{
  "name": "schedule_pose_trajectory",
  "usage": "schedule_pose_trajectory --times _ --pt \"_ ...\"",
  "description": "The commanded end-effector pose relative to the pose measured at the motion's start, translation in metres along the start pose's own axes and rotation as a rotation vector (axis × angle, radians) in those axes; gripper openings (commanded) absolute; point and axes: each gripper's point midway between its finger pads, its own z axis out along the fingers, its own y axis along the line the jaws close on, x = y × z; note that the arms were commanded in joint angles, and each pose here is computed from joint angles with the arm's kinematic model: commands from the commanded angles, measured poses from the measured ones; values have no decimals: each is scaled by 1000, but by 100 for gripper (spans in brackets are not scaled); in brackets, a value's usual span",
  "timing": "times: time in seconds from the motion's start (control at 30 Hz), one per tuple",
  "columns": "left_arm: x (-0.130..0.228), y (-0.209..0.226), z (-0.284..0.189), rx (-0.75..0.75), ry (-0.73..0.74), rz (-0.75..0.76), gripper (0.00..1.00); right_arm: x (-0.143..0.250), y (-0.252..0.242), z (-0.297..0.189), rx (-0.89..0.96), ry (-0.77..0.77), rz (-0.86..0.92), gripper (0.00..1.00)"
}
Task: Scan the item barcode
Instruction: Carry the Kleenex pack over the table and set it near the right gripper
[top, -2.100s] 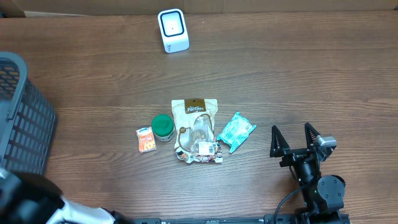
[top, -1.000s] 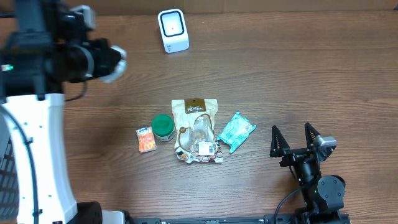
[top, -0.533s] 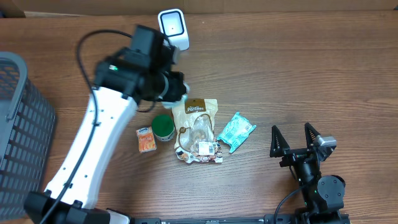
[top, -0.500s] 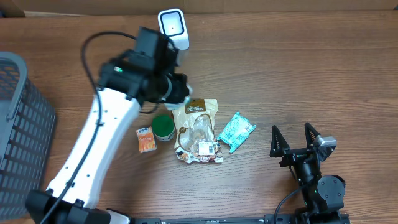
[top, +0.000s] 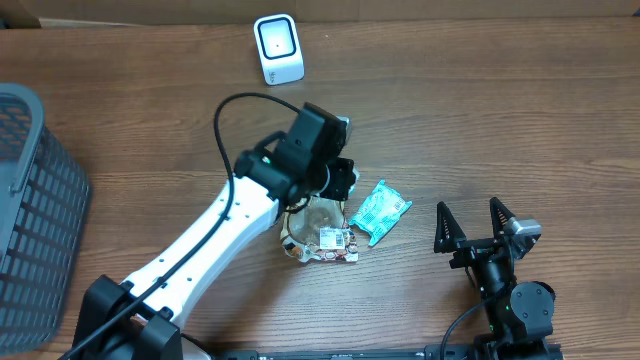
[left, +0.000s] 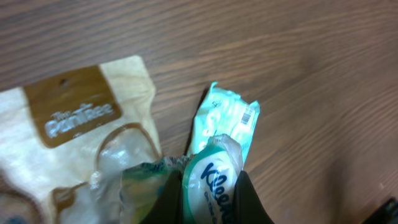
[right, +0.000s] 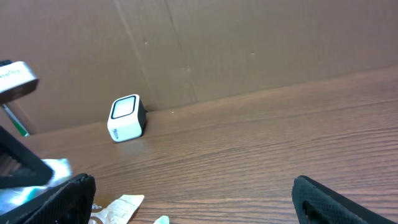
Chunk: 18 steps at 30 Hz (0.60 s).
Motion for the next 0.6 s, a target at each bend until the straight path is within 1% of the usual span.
schedule_pose_trajectory --times 0.0,0.1,0.2,0.4,0.57 --pt "5 -6 13 15 -18 -71 4 1 -1 0 3 -7 2 100" --pt "3 -17 30 51 -43 -110 4 1 -1 0 3 -7 2 100" --pt "4 -31 49 93 -38 -146 4 1 -1 0 3 -7 2 100" --pt "13 -70 80 232 -4 -118 5 1 -1 0 3 -7 2 100" --pt "22 -73 89 230 24 -157 5 1 -1 0 3 -7 2 100"
